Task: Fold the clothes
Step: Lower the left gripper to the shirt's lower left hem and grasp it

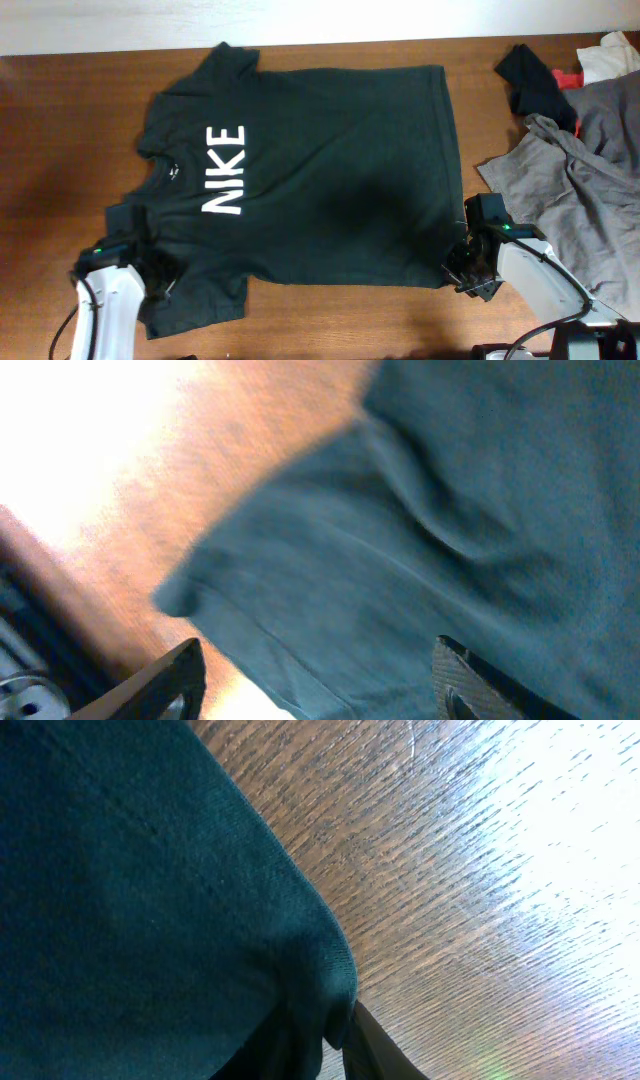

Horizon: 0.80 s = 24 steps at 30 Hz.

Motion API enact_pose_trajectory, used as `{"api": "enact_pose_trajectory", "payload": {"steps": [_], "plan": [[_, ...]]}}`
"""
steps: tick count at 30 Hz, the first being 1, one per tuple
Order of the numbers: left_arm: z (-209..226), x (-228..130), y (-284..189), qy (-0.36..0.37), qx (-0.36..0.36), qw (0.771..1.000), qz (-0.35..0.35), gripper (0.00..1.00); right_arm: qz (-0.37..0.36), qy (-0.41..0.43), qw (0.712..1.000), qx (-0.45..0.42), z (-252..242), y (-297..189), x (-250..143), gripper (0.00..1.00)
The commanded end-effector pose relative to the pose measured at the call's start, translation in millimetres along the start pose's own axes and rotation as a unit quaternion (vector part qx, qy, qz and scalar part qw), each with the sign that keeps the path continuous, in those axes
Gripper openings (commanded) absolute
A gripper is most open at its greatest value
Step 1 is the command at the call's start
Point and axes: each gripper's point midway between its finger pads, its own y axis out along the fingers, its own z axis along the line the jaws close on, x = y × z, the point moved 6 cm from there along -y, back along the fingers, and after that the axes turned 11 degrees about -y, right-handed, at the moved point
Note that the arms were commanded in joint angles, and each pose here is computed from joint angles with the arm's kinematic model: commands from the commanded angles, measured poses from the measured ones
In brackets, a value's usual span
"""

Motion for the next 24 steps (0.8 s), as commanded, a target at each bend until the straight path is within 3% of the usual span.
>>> {"api": "enact_pose_trajectory", "payload": {"steps": [1,9,15,24], "plan": [[15,11,6,-0.049,0.025,0.999,0.002,0.72,0.008,0.0,1.0,-0.008,-3,4,-4,0.22],[33,20,20,-0.11,0.031,0.993,0.009,0.68,0.007,0.0,1.0,-0.008,-3,4,-4,0.22],[39,8,36,-0.109,0.037,0.993,0.026,0.59,0.008,0.0,1.0,-0.008,-3,4,-4,0.22],[45,3,56,-0.097,0.039,0.994,0.006,0.58,0.008,0.0,1.0,-0.009,-3,4,-4,0.22]]}}
